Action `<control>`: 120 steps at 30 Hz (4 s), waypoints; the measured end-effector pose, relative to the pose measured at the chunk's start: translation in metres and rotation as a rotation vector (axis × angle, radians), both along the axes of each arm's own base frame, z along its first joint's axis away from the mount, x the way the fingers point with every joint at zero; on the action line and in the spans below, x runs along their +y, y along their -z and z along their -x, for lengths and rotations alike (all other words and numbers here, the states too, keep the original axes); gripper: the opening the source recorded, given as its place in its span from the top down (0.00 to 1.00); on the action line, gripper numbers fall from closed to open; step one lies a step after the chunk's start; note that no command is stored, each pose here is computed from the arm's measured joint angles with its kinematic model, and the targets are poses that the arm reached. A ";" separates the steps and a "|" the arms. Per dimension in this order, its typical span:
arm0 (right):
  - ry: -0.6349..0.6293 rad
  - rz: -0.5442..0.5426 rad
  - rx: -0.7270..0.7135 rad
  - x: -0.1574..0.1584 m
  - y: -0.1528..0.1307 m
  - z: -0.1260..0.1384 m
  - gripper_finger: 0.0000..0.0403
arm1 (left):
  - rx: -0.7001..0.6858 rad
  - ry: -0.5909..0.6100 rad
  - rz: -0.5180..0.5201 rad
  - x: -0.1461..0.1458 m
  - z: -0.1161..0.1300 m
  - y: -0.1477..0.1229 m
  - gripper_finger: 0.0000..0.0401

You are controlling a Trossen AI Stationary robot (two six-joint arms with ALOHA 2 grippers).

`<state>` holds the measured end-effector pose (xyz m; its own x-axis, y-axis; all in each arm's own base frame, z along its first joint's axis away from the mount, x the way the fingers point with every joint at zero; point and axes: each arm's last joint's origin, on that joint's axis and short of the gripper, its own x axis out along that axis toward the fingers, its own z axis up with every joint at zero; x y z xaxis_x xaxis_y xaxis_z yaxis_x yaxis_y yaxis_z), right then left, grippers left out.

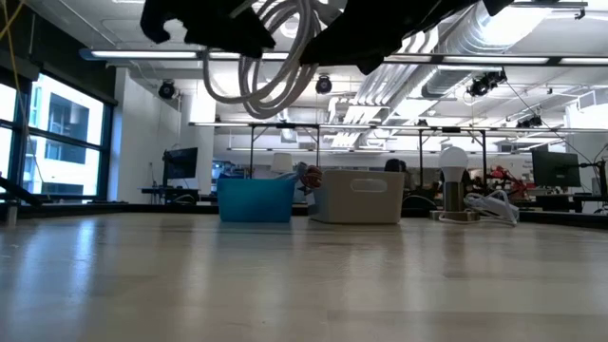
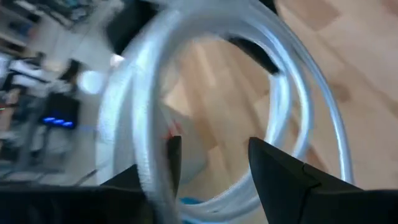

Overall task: Pick & Place USB Port
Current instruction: Put the white HDMI cable into the blue bin

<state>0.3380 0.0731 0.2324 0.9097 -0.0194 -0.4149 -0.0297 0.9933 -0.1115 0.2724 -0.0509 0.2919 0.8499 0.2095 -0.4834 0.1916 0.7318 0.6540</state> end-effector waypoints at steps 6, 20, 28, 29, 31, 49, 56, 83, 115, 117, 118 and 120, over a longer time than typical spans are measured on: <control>0.005 0.004 0.005 0.000 0.000 0.000 0.98 | -0.006 -0.047 -0.081 -0.017 0.007 -0.029 0.55; -0.006 0.006 0.005 0.000 0.000 0.000 0.98 | -0.047 -0.035 -0.215 -0.044 0.017 -0.047 0.55; -0.023 -0.012 -0.010 0.001 -0.001 0.000 0.98 | -0.036 -0.083 -0.280 -0.043 0.016 -0.045 0.55; -0.024 -0.011 -0.012 0.001 -0.001 0.000 0.98 | -0.026 -0.079 -0.296 -0.043 0.015 -0.044 0.55; -0.026 -0.008 -0.012 0.001 -0.001 0.000 0.98 | -0.009 -0.076 -0.316 -0.043 0.014 -0.042 0.55; -0.040 -0.013 -0.011 0.001 -0.001 0.000 0.98 | 0.054 0.010 -0.165 0.012 -0.011 -0.034 0.55; -0.039 -0.011 -0.008 0.001 -0.001 0.000 0.98 | 0.098 0.029 -0.126 0.025 -0.018 -0.025 0.67; -0.011 0.029 -0.029 -0.002 -0.002 -0.002 0.52 | 0.131 -0.053 -0.168 0.027 -0.018 -0.021 0.98; 0.071 0.254 -0.022 0.055 -0.050 0.074 0.49 | -0.040 -0.181 0.033 0.126 0.046 -0.070 0.98; 0.074 0.249 -0.011 0.055 -0.048 0.074 0.49 | -0.047 -0.190 0.060 0.139 0.047 -0.068 0.98; 0.076 0.249 -0.002 0.055 -0.047 0.075 0.49 | -0.046 -0.195 0.073 0.144 0.049 -0.067 0.98; 0.080 0.244 0.008 0.055 -0.046 0.075 0.49 | -0.075 -0.189 0.092 0.154 0.051 -0.064 0.98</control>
<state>0.2627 0.1280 0.2787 0.8979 -0.1916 -0.3964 0.0461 0.9363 -0.3481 0.2212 0.1035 0.3562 0.8339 0.3268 -0.4448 -0.0014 0.8071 0.5904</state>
